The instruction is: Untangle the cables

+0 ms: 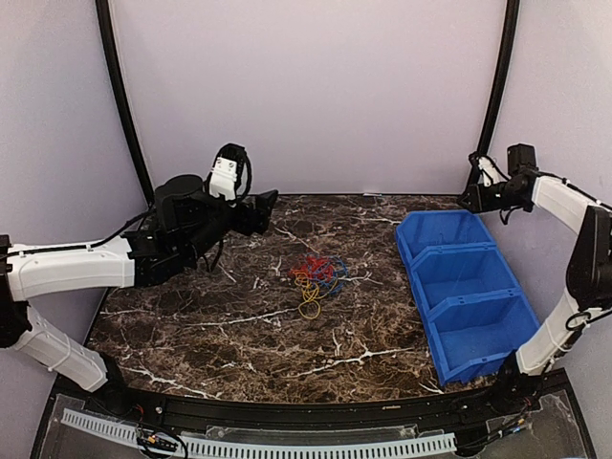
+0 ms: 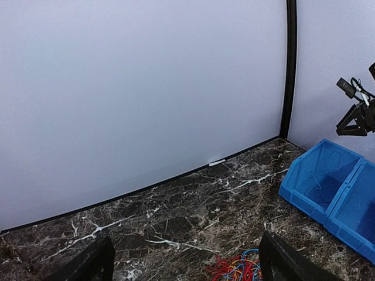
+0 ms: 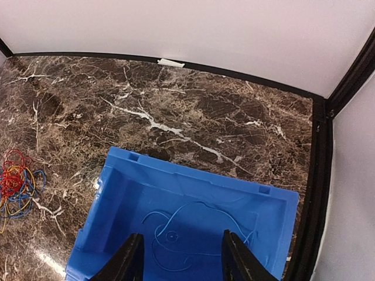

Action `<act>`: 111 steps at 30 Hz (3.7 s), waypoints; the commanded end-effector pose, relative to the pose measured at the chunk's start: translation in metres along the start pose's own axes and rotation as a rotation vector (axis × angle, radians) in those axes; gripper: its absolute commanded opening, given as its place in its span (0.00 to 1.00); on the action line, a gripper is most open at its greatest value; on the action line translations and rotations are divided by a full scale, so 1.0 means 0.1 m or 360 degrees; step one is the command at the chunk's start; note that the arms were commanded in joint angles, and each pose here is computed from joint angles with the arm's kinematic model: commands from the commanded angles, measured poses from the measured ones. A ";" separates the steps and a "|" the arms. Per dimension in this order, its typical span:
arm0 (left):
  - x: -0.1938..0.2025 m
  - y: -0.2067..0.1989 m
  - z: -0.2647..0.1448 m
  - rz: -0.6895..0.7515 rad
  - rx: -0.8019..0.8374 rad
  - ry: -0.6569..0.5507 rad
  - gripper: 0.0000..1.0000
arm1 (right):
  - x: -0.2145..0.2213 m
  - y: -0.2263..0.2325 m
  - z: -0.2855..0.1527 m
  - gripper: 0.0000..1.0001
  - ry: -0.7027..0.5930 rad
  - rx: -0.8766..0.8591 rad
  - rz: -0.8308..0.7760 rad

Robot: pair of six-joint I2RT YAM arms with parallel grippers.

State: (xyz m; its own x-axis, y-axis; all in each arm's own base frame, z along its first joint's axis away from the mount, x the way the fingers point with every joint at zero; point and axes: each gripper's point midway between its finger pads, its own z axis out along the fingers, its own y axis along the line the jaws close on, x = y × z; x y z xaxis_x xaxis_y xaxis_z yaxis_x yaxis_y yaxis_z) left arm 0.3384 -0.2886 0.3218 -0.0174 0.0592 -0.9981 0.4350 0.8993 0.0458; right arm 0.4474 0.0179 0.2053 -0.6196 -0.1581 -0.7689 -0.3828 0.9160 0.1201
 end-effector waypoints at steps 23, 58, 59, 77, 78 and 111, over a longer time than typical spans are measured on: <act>1.14 0.02 0.60 -0.0754 0.0140 0.0695 0.85 | 0.18 3.23 0.91 0.40 0.0246 -0.0936 -0.0906; 1.19 0.34 0.64 -0.0949 0.0093 0.0701 0.81 | 0.52 3.63 1.65 0.18 0.0459 -0.0963 -0.0848; 1.20 0.34 0.64 -0.0943 0.0091 0.0701 0.81 | 0.51 3.64 1.64 0.15 0.0455 -0.0968 -0.0848; -0.14 -0.22 -0.07 -0.0599 0.0893 -0.0163 0.77 | -0.28 4.04 0.09 0.00 0.0091 -0.1251 -0.0820; -0.30 -0.17 -0.18 -0.0443 0.0819 -0.0273 0.78 | -0.31 4.07 -0.02 0.00 0.0064 -0.1267 -0.0825; 0.62 -1.26 0.67 -0.0192 0.0596 -0.0269 0.29 | -1.00 4.33 -1.59 0.00 -0.0514 -0.1312 -0.1090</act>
State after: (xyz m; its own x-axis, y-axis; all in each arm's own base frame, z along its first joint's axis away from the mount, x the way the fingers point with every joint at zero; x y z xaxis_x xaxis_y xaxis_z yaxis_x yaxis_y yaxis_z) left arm 0.3191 -0.4265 0.2440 0.0206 -0.0806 -0.9965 0.7834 0.6206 -0.0340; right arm 0.2511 0.3882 0.3719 -0.0713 -0.4172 -0.9060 -0.9916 0.1279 0.0191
